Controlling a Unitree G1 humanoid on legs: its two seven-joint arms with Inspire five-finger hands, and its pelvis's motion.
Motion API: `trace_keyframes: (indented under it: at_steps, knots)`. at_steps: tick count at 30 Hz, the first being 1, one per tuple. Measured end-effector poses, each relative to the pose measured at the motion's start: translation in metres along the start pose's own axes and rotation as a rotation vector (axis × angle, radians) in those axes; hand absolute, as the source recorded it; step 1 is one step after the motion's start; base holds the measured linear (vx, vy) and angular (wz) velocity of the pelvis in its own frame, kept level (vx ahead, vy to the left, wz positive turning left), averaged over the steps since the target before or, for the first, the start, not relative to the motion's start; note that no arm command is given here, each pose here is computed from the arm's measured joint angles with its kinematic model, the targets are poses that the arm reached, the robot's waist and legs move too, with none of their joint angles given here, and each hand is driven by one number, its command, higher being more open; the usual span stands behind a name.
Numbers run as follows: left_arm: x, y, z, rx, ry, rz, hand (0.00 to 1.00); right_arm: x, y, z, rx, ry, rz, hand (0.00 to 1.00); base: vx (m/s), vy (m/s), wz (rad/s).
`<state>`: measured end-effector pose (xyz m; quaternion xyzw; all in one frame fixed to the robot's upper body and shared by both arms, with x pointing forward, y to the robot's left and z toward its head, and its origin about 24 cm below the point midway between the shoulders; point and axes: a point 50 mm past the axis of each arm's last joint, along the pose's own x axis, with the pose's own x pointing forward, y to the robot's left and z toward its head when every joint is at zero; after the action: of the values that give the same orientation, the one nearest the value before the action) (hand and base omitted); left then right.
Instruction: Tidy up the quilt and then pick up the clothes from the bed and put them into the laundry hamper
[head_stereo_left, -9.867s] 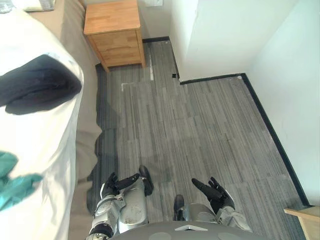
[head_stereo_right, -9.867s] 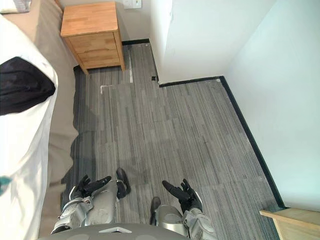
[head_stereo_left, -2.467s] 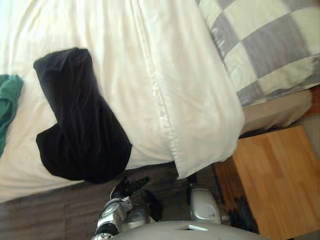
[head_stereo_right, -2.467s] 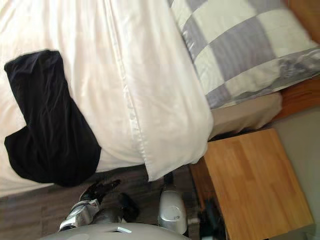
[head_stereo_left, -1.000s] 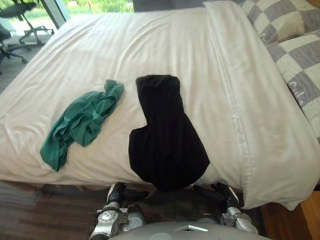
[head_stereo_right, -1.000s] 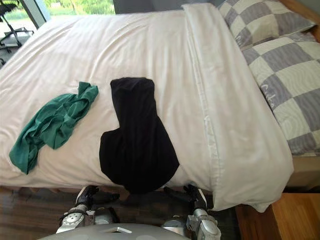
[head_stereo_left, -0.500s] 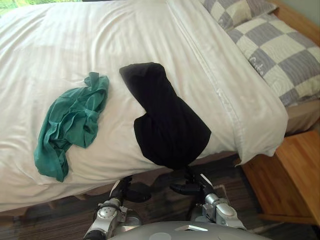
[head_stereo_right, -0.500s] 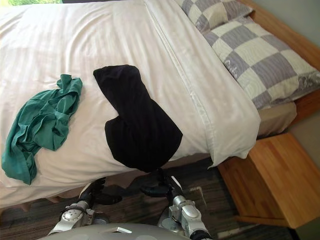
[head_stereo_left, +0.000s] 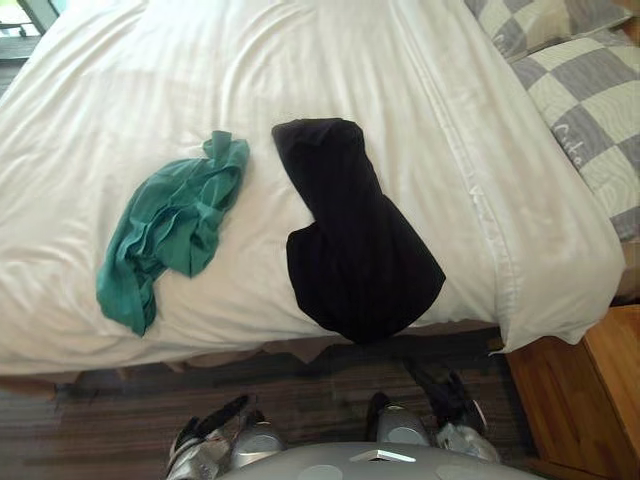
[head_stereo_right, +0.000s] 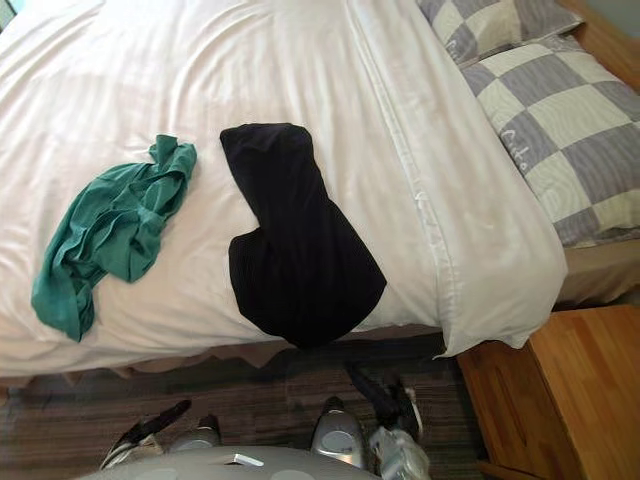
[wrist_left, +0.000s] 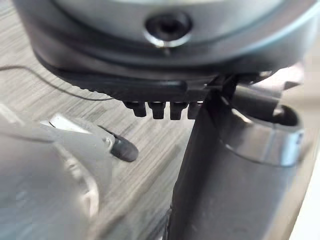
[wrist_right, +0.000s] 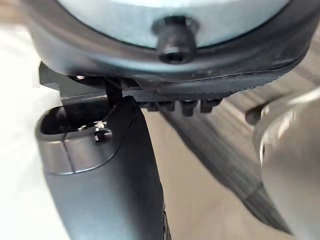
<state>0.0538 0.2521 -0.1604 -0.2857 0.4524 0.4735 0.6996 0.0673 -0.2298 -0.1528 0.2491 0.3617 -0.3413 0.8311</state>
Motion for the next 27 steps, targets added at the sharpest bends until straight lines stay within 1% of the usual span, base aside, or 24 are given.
trace_keyframes:
  at_steps: [1, 3, 4, 6, 7, 9, 11, 12, 14, 17, 19, 20, 22, 23, 24, 26, 27]
  knots:
    - [0.001, 0.013, 0.008, -0.151, -0.013, 0.050, 1.00, -0.004, -0.020, 0.000, 0.062, -0.009, -0.104, 1.00, 0.15, 0.030, -0.02]
    - [0.003, 0.031, 0.021, -0.323, -0.043, 0.106, 1.00, -0.011, -0.045, 0.001, 0.134, -0.035, -0.231, 1.00, 0.10, 0.016, 0.03]
    - [0.003, 0.050, 0.035, -0.476, -0.086, 0.157, 1.00, -0.017, -0.069, 0.006, 0.190, -0.070, -0.347, 1.00, 0.07, 0.002, 0.07]
    - [0.001, 0.071, 0.050, -0.615, -0.138, 0.206, 1.00, -0.024, -0.092, 0.014, 0.239, -0.119, -0.444, 1.00, 0.06, 0.003, 0.04]
    - [-0.003, 0.093, 0.065, -0.723, -0.194, 0.251, 1.00, -0.029, -0.110, 0.027, 0.285, -0.188, -0.521, 1.00, 0.04, 0.011, -0.02]
    - [-0.008, 0.113, 0.084, -0.828, -0.260, 0.283, 1.00, -0.034, -0.125, 0.041, 0.307, -0.259, -0.584, 1.00, 0.02, 0.007, -0.01]
    - [-0.020, 0.143, 0.115, -0.973, -0.375, 0.311, 1.00, -0.043, -0.146, 0.065, 0.314, -0.380, -0.675, 1.00, 0.01, 0.002, 0.02]
    - [-0.023, 0.150, 0.123, -0.997, -0.407, 0.318, 1.00, -0.045, -0.151, 0.071, 0.303, -0.405, -0.696, 1.00, 0.03, 0.007, 0.01]
    - [-0.039, 0.173, 0.155, -1.089, -0.525, 0.322, 1.00, -0.053, -0.166, 0.098, 0.281, -0.518, -0.760, 1.00, 0.02, 0.006, -0.01]
    - [-0.058, 0.187, 0.192, -1.132, -0.663, 0.306, 1.00, -0.061, -0.178, 0.127, 0.294, -0.638, -0.810, 1.00, 0.00, 0.006, -0.01]
    - [-0.082, 0.196, 0.232, -1.177, -0.813, 0.256, 1.00, -0.066, -0.183, 0.154, 0.310, -0.738, -0.835, 1.00, 0.00, 0.000, 0.00]
    - [-0.089, 0.198, 0.243, -1.187, -0.854, 0.235, 1.00, -0.067, -0.184, 0.159, 0.308, -0.755, -0.836, 1.00, 0.00, 0.000, 0.00]
    - [-0.120, 0.198, 0.283, -1.193, -1.037, 0.131, 1.00, -0.071, -0.183, 0.180, 0.278, -0.821, -0.837, 1.00, 0.00, 0.000, 0.00]
    - [-0.128, 0.198, 0.292, -1.189, -1.082, 0.103, 1.00, -0.073, -0.181, 0.186, 0.263, -0.841, -0.834, 1.00, 0.01, 0.000, -0.05]
    - [-0.154, 0.195, 0.316, -1.173, -1.212, 0.024, 1.00, -0.078, -0.177, 0.201, 0.233, -0.905, -0.830, 1.00, 0.00, 0.002, -0.06]
    - [-0.170, 0.194, 0.329, -1.154, -1.295, -0.019, 1.00, -0.081, -0.173, 0.212, 0.192, -0.946, -0.823, 1.00, 0.01, 0.001, -0.06]
    - [-0.185, 0.192, 0.338, -1.128, -1.370, -0.052, 1.00, -0.085, -0.169, 0.223, 0.162, -0.989, -0.808, 1.00, 0.00, 0.001, -0.07]
